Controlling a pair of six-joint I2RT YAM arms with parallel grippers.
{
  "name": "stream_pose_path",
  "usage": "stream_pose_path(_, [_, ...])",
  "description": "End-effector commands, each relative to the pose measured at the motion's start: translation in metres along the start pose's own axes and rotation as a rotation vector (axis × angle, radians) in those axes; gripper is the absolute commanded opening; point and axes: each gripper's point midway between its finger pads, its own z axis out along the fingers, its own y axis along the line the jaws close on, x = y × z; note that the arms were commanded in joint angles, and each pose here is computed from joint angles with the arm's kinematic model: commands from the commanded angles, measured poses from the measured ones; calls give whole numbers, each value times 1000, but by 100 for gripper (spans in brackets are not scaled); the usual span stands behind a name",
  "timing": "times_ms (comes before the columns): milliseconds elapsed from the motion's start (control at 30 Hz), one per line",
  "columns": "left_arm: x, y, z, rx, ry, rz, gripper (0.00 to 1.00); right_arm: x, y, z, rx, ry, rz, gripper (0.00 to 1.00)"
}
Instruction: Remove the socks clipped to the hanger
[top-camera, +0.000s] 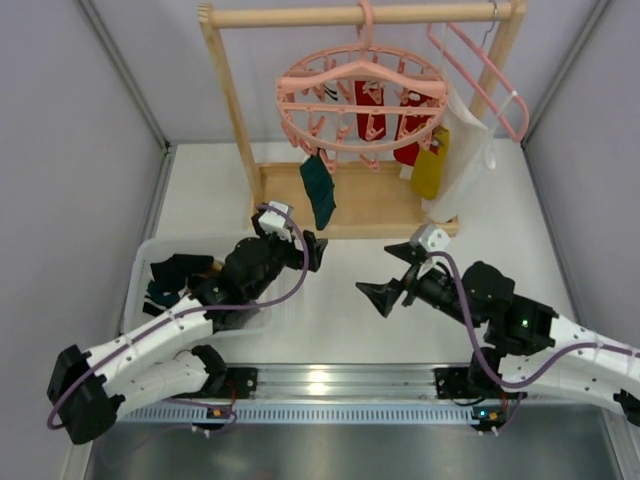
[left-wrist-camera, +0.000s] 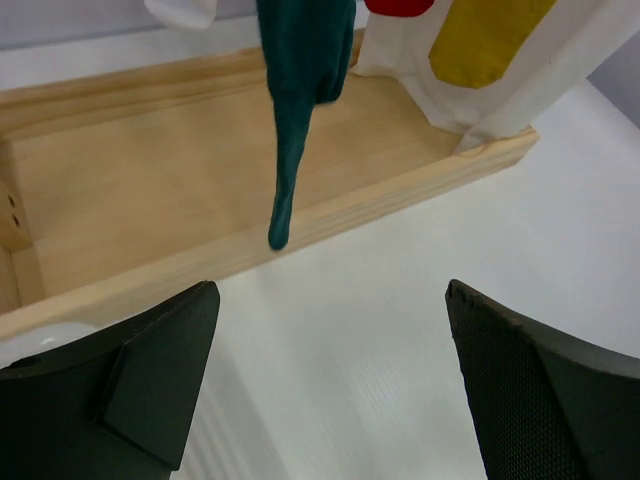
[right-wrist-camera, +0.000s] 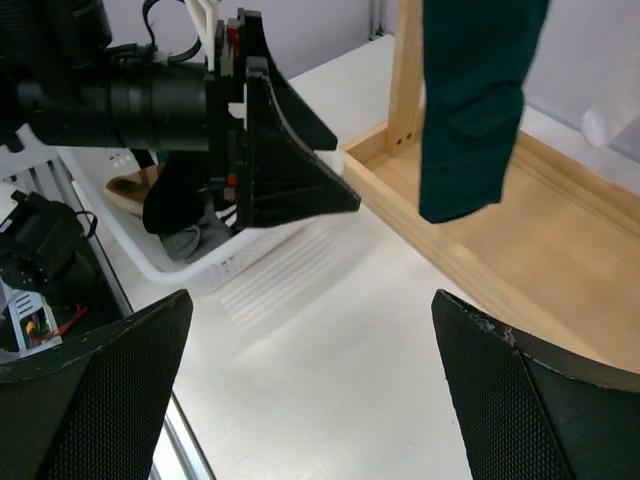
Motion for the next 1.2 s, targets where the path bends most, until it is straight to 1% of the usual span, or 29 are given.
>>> stream_pose_path(0, [-64,-17,18,117,-287,49,98,22,-18,-27,70,64,29,99])
stream_pose_path(33, [-64,-26,17,203,-346,53,98,19,-19,-34,67,45,33,99])
stream_pose_path(67, [-59,-10,25,180,-357,64,98,20,-20,-37,64,48,32,99])
stream_pose_path(100, [-51,-2,29,176,-367,69,98,18,-19,-40,60,38,36,99])
stream_pose_path(133, [-53,3,32,172,-386,67,98,15,-18,-43,45,27,38,99])
stream_pose_path(200, [-59,16,46,148,-400,92,98,13,-15,-45,27,24,36,99])
stream_pose_path(267, [-55,23,61,125,-389,137,98,13,-10,-45,0,25,34,99])
stream_pose_path(300, [-61,23,66,121,-399,147,98,13,-10,-44,-3,22,32,99])
stream_pose_path(367, [-57,28,78,106,-384,156,98,17,-8,-40,-11,39,28,99])
stream_pose_path(400, [-64,28,81,103,-399,167,98,18,-7,-39,-12,45,24,100])
stream_pose_path(467, [-62,35,89,85,-395,165,98,22,-4,-34,-23,64,17,99])
stream_pose_path(500, [-65,29,89,130,-409,173,98,22,-3,-33,-29,65,14,99])
stream_pose_path(533, [-66,33,91,129,-412,169,97,25,-1,-31,-39,73,12,99])
stream_pose_path(633, [-70,33,96,154,-417,164,86,27,1,-30,-50,77,7,99])
stream_pose_path(667, [-69,33,97,158,-417,162,81,27,1,-29,-50,72,6,99])
stream_pose_path(767, [-72,27,95,188,-435,154,71,25,3,-29,-63,63,9,99])
stream_pose_path(800, [-72,26,95,197,-433,149,63,26,5,-29,-71,63,6,100])
stream_pose_path(833, [-72,24,94,208,-435,145,61,26,6,-29,-80,61,8,100])
stream_pose_path(867, [-73,21,93,224,-438,140,59,25,6,-29,-81,58,12,100])
stream_pose_path(967, [-71,14,89,266,-434,130,61,22,9,-28,-90,47,17,99])
stream_pose_path(1167, [-66,8,90,289,-437,111,54,14,10,-28,-97,20,29,99])
